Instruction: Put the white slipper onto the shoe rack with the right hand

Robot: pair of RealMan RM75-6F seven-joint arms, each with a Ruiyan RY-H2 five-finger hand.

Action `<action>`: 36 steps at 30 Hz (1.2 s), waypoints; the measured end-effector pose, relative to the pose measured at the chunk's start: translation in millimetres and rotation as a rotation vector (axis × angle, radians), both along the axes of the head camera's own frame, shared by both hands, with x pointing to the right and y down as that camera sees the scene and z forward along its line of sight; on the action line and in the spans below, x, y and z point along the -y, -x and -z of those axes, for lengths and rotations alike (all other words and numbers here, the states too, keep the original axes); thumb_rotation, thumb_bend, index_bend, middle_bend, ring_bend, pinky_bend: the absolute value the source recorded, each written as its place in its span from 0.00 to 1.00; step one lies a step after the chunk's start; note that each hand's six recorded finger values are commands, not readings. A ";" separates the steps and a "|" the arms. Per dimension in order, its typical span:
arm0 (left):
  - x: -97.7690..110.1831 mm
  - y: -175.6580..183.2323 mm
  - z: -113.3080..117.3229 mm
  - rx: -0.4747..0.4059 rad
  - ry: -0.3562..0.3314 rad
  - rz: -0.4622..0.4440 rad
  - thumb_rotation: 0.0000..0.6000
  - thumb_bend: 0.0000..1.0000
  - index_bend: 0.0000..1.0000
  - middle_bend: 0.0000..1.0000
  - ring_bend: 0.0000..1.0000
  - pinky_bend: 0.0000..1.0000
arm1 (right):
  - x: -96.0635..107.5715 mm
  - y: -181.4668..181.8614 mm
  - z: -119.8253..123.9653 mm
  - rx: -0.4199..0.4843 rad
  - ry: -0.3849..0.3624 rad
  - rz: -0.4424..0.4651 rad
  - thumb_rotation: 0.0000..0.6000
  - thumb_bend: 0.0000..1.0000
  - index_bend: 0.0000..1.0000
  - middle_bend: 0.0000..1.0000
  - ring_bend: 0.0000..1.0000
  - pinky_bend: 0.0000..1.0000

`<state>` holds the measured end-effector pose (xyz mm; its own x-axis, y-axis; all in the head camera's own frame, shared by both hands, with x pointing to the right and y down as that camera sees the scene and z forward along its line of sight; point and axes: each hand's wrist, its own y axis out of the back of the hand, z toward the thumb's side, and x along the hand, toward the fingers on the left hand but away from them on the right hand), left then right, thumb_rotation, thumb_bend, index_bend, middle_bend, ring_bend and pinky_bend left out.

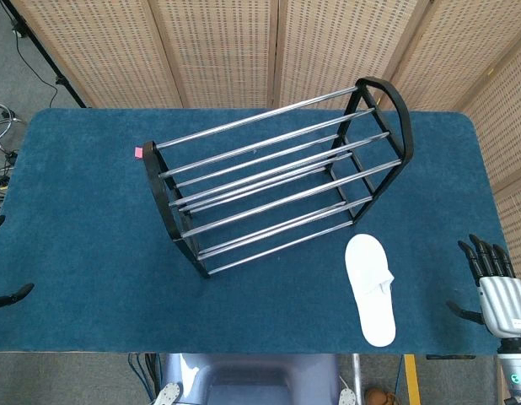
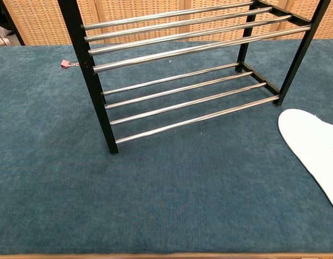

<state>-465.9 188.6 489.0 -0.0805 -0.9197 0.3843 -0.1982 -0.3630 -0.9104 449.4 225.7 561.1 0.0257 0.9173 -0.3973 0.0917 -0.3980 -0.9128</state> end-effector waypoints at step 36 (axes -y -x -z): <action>7.6 6.5 -5.4 -0.017 0.034 0.029 1.00 0.00 0.00 0.00 0.00 0.00 | 26.3 114.2 -84.9 0.035 0.092 0.411 1.00 0.00 0.28 0.13 0.02 0.06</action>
<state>-472.3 181.0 494.4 -0.1004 -0.9036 0.4165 -0.2249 -0.3872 -0.8941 335.2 199.4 646.0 0.3969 0.7885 -0.4699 -0.0612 -0.4880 -0.8707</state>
